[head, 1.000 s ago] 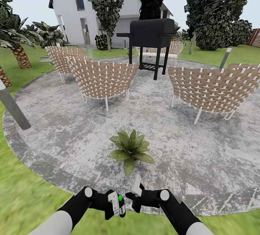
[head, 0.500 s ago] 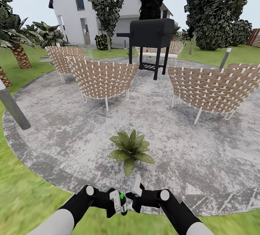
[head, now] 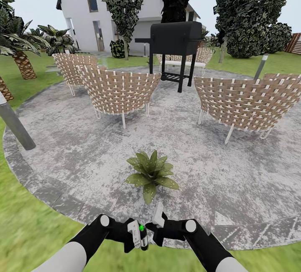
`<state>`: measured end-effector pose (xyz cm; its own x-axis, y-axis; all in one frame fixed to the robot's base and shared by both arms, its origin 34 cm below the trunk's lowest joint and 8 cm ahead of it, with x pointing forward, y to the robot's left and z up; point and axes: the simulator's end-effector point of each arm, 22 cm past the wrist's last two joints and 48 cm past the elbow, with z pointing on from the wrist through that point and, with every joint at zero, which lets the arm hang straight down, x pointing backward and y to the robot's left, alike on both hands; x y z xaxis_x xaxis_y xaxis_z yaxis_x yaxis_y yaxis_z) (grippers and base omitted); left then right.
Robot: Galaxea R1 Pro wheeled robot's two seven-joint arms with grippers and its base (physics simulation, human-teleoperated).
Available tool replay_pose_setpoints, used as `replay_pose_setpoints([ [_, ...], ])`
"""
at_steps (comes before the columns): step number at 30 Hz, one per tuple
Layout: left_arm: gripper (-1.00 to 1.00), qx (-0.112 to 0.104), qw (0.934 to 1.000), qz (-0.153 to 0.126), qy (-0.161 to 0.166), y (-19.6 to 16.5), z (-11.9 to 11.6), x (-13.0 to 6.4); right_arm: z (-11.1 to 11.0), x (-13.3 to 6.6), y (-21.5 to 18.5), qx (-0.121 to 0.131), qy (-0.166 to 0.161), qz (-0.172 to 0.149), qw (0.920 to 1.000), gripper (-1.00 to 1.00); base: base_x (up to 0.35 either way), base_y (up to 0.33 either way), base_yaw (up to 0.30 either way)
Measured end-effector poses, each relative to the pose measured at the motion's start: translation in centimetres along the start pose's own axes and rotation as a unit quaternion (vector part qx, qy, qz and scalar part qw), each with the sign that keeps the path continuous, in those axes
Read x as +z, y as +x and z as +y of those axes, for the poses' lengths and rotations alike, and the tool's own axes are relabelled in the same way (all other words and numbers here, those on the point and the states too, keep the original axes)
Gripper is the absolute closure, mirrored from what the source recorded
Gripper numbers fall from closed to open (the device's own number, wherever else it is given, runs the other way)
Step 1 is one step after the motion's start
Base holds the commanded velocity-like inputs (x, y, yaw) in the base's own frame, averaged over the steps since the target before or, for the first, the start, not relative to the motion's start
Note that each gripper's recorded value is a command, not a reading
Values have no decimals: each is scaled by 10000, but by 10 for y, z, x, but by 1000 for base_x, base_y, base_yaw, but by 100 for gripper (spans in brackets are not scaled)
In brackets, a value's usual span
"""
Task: Pick up the pesticide atomizer in the garden and spray insectifuge to fully cover both potted plants in the garden.
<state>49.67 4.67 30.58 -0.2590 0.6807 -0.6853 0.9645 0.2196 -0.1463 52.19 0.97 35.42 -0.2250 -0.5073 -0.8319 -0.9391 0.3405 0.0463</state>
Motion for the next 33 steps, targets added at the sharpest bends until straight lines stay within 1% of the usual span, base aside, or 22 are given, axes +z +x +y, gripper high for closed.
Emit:
replay_pose_setpoints([
  [2, 100, 2, 9999, 3, 102, 0, -4, 0, 0, 0, 0, -3, -1, 3, 10000, 100, 0, 0, 0],
  [4, 100, 0, 9999, 11, 130, 0, -5, -1, 0, 0, 0, -3, -1, 3, 10000, 100, 0, 0, 0],
  [13, 100, -28, 9999, 11, 125, 0, -5, -1, 0, 0, 0, -3, 0, 4, 10000, 100, 0, 0, 0],
  [17, 100, -92, 9999, -106, 99, -5, -3, -1, 0, 0, 1, -1, -2, 8, 10000, 100, 0, 0, 0],
  [20, 100, -111, 9998, -143, 93, -7, -3, -1, 0, 0, 1, -1, -1, 14, 10000, 100, 0, 0, 0],
  [29, 100, -111, 9998, -154, 92, -7, -3, -1, 0, 0, 2, -1, 3, 17, 10000, 100, 0, 0, 0],
  [33, 100, -103, 9999, -83, 104, -2, -4, -1, 0, 0, 2, -1, -1, 17, 10000, 100, 0, 0, 0],
])
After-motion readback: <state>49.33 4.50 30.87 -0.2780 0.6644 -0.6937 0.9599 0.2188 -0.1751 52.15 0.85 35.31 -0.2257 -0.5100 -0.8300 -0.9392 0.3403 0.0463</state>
